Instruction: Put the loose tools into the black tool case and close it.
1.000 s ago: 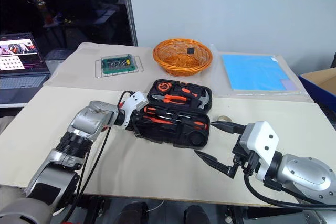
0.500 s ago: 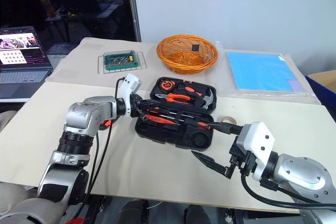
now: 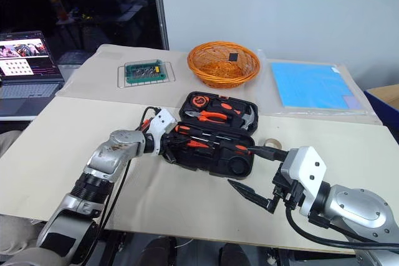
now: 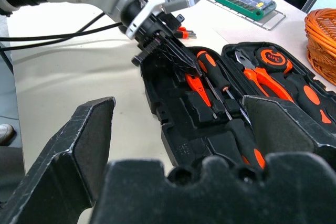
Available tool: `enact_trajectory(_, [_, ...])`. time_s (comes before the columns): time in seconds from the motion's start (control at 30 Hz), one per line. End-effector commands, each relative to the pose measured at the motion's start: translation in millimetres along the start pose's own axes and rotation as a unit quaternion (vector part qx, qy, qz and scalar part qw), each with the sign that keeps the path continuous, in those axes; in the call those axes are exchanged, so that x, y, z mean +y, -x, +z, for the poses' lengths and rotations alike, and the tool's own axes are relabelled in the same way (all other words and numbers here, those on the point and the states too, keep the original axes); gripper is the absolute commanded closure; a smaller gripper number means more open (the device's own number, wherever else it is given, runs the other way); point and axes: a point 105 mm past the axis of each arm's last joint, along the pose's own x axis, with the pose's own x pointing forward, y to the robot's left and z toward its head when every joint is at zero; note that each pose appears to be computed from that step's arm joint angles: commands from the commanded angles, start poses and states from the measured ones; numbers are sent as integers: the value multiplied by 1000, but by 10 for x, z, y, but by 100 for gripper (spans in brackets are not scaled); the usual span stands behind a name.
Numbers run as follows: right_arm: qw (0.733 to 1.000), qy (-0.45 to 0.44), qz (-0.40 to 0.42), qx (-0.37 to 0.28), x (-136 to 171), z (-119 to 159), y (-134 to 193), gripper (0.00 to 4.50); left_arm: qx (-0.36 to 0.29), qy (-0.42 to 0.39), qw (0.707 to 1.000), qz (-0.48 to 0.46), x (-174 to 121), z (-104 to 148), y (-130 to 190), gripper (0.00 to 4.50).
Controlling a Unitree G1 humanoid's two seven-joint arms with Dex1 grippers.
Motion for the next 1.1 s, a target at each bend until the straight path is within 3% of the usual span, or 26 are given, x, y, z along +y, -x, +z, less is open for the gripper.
enact_trajectory(0.03, [1000, 21, -1, -14, 12, 110, 2, 0, -21, 5, 1000, 4, 15, 28, -2, 446])
enact_trajectory(0.23, [999, 21, 6, -24, 20, 127, -19, 0, -148, 68, 984, 75, 358, 432, 516, 446])
enact_trajectory(0.27, [999, 20, 9, -28, 18, 129, -30, 0, -150, 72, 980, 105, 470, 429, 647, 397])
enact_trajectory(0.37, [999, 18, 15, -39, 4, 147, -56, 0, -134, 77, 974, 166, 683, 355, 926, 305])
enact_trajectory(0.47, [999, 17, 20, -45, -26, 148, -81, 0, -69, 83, 971, 213, 846, 85, 1115, 204])
enact_trajectory(0.6, [998, 18, 30, -50, -45, 145, -124, 0, 40, 90, 978, 185, 814, -282, 1104, 69])
enact_trajectory(0.73, [998, 21, 33, -49, -47, 145, -131, 0, 90, 106, 974, 180, 809, -461, 1038, 69])
enact_trajectory(0.83, [998, 22, 28, -45, -39, 141, -101, 0, 106, 105, 972, 180, 816, -545, 971, 139])
enact_trajectory(0.93, [999, 21, 22, -40, -30, 133, -75, 0, 91, 94, 975, 180, 834, -501, 965, 247])
enact_trajectory(1.0, [999, 20, 19, -39, -21, 129, -64, 0, 54, 81, 980, 173, 840, -368, 975, 275])
enact_trajectory(1.1, [999, 17, 9, -37, -15, 112, -43, 0, -72, 42, 994, 77, 624, 190, 1007, 275])
